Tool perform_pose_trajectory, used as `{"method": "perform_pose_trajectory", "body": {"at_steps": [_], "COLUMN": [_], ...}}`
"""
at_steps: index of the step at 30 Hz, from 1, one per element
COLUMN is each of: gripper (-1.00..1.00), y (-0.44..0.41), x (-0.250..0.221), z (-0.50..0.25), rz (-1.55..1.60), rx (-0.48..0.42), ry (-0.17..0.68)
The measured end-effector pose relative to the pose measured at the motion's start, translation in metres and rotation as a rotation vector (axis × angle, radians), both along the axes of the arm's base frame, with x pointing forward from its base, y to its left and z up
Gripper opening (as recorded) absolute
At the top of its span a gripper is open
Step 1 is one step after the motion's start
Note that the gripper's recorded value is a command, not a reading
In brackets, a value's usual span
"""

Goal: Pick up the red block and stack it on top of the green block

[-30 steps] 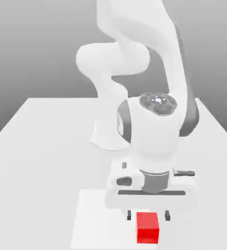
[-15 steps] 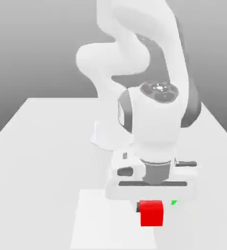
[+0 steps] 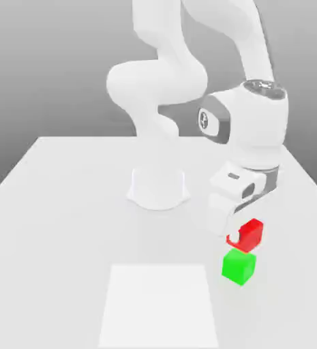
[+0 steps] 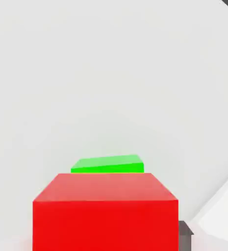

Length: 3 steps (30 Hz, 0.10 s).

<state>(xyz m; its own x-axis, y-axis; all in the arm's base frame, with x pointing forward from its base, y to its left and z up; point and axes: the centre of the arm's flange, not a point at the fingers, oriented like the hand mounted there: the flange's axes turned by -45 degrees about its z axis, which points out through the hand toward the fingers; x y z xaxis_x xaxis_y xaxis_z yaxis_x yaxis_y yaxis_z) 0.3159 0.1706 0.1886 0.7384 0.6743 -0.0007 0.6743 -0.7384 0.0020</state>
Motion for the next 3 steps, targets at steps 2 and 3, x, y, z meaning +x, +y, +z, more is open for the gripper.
{"method": "perform_pose_trajectory", "body": {"at_steps": [2, 3], "gripper": [1.0, 1.0], "y": [0.0001, 0.0001], "x": [-0.0008, -0.0008], "z": [-0.0058, -0.0058], "rz": [0.001, 0.001], "rx": [0.001, 0.001], "ry": [0.0, 0.0]}}
